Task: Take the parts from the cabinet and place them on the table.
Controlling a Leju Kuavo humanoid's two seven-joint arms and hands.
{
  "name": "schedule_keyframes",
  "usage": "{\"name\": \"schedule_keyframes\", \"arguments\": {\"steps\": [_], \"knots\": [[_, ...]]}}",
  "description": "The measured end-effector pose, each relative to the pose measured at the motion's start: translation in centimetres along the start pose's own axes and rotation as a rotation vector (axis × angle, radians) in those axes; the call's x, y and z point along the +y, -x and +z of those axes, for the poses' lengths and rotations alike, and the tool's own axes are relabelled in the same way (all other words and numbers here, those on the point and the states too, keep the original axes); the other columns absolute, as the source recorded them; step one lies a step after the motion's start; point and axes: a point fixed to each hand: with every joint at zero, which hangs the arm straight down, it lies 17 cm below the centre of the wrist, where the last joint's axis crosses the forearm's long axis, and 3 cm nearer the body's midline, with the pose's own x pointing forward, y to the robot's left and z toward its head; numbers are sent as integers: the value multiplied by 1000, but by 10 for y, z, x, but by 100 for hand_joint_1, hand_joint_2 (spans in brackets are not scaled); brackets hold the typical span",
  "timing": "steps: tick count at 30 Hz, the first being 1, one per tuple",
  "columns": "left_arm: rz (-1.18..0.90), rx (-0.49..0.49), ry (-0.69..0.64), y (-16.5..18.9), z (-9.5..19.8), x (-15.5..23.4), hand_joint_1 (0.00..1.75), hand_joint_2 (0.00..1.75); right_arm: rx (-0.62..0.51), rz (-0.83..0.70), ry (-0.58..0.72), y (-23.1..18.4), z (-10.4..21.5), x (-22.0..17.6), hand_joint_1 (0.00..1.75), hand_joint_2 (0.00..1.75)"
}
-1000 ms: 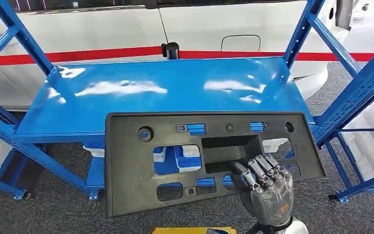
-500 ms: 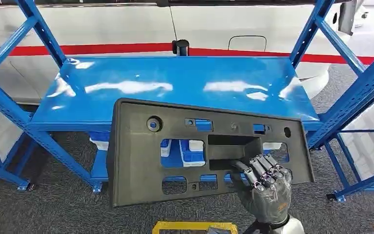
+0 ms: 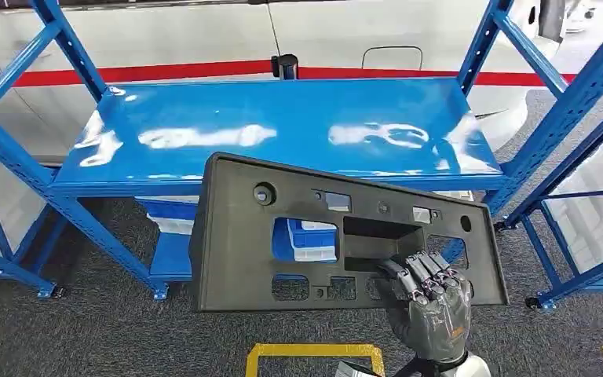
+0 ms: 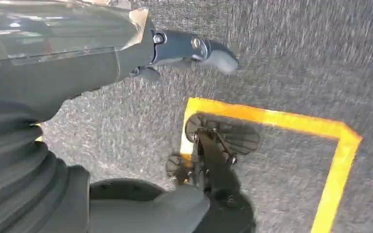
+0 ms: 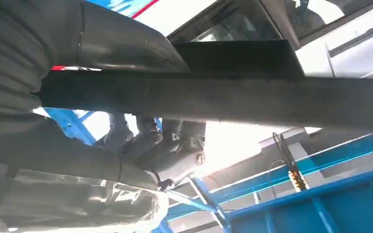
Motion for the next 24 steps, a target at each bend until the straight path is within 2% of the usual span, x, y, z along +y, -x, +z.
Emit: {"name": "schedule_keyframes", "arguments": {"steps": [17, 24], "knots": [[5, 10, 3, 1, 0, 0, 0, 175, 47, -5, -38, 9, 15, 5, 175, 175], [47, 23, -33, 5, 0, 1, 0, 175, 49, -60, -49, 11, 14, 15, 175, 175]]}}
